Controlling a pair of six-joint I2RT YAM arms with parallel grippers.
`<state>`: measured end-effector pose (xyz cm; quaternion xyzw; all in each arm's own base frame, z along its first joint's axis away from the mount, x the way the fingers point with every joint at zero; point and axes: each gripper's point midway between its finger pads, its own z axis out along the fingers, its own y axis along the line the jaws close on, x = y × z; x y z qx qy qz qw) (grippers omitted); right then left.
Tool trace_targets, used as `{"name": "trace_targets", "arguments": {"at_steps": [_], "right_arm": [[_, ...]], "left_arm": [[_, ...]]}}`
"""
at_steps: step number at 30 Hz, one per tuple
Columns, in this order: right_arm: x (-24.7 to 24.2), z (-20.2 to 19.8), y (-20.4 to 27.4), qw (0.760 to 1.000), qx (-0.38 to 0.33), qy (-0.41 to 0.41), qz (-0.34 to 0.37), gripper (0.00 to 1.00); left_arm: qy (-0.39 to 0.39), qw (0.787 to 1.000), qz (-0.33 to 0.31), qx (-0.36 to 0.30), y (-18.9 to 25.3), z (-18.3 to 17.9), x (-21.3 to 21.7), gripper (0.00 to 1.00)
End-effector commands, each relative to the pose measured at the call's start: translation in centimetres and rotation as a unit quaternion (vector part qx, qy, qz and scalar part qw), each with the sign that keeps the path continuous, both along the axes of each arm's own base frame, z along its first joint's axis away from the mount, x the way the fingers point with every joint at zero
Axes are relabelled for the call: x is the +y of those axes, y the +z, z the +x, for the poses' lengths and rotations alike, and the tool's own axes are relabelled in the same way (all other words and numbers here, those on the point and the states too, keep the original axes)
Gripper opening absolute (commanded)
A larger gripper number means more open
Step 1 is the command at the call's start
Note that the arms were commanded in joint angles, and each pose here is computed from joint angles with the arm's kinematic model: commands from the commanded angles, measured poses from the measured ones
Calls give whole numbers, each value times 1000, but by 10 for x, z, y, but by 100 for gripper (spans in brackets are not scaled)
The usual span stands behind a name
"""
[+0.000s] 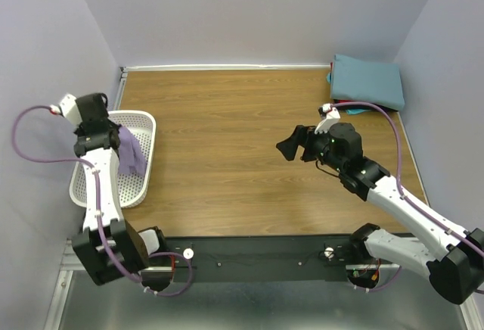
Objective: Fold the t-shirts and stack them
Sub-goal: Grab the tshirt from the pile, then move the tshirt to the center of the board
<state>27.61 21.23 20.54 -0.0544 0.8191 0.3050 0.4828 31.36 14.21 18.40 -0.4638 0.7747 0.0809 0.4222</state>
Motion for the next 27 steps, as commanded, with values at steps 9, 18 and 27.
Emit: {"name": "trace_targets", "arguments": {"at_steps": [9, 18, 27], "right_arm": [[7, 3, 28, 1000, -22, 13, 11, 100], [-23, 10, 67, 995, -79, -64, 14, 100], [-38, 16, 40, 992, -55, -110, -10, 100]], "left_arm": [[-175, 901, 114, -381, 349, 10, -83, 0], [-360, 848, 5, -388, 338, 31, -257, 0], [-469, 869, -34, -153, 113, 56, -344, 76]]}}
